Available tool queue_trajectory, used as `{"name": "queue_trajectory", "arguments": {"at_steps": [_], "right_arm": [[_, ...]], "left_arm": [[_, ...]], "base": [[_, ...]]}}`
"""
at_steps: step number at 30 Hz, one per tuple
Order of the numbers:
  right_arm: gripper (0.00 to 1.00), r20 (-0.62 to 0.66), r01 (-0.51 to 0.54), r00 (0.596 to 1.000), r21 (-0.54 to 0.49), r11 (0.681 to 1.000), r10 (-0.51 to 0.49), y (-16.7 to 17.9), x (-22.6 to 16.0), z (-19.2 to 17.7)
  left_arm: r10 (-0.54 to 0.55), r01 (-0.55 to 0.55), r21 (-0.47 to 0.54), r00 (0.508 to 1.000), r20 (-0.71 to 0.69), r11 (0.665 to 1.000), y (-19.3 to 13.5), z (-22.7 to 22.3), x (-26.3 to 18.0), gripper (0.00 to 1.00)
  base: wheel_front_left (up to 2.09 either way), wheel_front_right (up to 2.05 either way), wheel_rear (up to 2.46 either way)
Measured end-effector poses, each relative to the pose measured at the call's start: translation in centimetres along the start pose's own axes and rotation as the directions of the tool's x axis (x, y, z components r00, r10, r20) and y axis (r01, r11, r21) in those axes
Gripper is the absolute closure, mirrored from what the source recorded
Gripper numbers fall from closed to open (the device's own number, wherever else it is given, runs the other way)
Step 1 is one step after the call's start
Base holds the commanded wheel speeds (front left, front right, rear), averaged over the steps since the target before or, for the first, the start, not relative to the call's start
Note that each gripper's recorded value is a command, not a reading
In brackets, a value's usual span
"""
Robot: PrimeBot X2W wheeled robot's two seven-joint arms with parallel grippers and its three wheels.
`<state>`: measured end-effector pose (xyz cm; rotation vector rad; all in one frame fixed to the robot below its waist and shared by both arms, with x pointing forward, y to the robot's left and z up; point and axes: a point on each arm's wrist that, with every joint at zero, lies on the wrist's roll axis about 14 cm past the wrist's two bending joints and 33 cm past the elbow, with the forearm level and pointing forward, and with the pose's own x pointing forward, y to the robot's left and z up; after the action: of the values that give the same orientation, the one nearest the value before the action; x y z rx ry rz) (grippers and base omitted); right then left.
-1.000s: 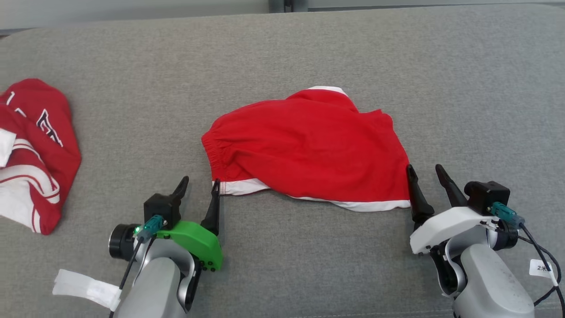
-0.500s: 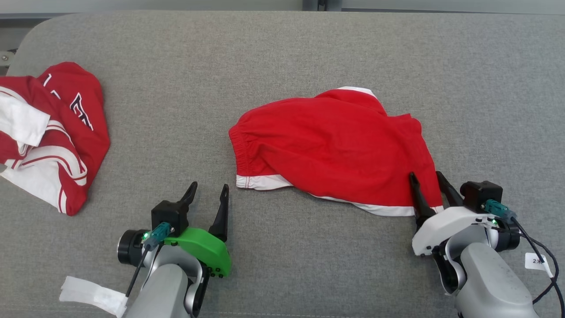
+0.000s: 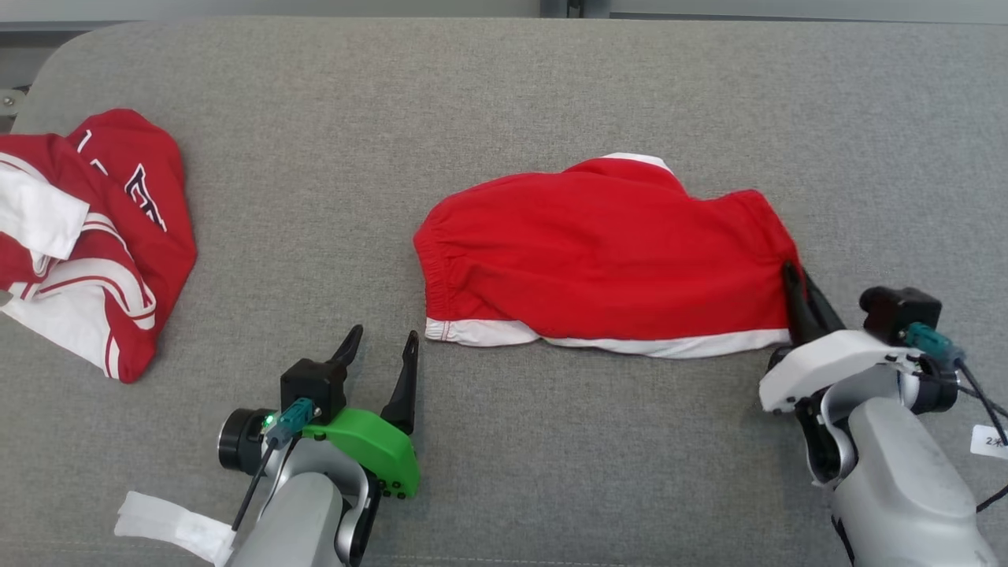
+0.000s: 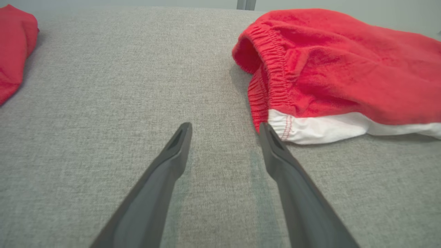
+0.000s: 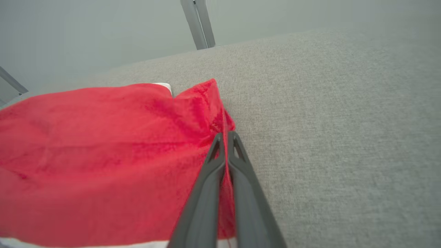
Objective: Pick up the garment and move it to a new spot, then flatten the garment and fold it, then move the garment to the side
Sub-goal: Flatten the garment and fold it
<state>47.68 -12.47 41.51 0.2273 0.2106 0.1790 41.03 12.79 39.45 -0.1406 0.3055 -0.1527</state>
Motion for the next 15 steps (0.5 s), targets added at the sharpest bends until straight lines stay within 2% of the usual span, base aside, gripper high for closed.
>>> {"name": "queue_trajectory", "arguments": {"at_steps": [6, 14, 15], "right_arm": [[1.00, 0.049, 0.057, 0.997, 0.021, 0.998, -0.058, -1.8, 1.7, 2.1], [1.00, 0.003, 0.108, 0.994, -0.010, 0.994, -0.108, -3.5, 3.6, 1.3], [0.96, -0.013, 0.115, 0.993, -0.020, 0.993, -0.115, -3.8, 3.6, 0.9]], "left_arm": [[0.007, -0.007, 0.004, 1.000, -0.009, 1.000, 0.3, -0.3, -0.4, 0.00], [0.033, -0.033, 0.004, 0.999, -0.025, 0.999, 1.3, -0.9, -1.1, 0.00], [0.036, -0.036, 0.003, 0.999, -0.027, 0.999, 1.3, -1.0, -1.2, 0.00]], "base": [[0.00, 0.00, 0.00], [0.00, 0.00, 0.00], [0.00, 0.00, 0.00]]}}
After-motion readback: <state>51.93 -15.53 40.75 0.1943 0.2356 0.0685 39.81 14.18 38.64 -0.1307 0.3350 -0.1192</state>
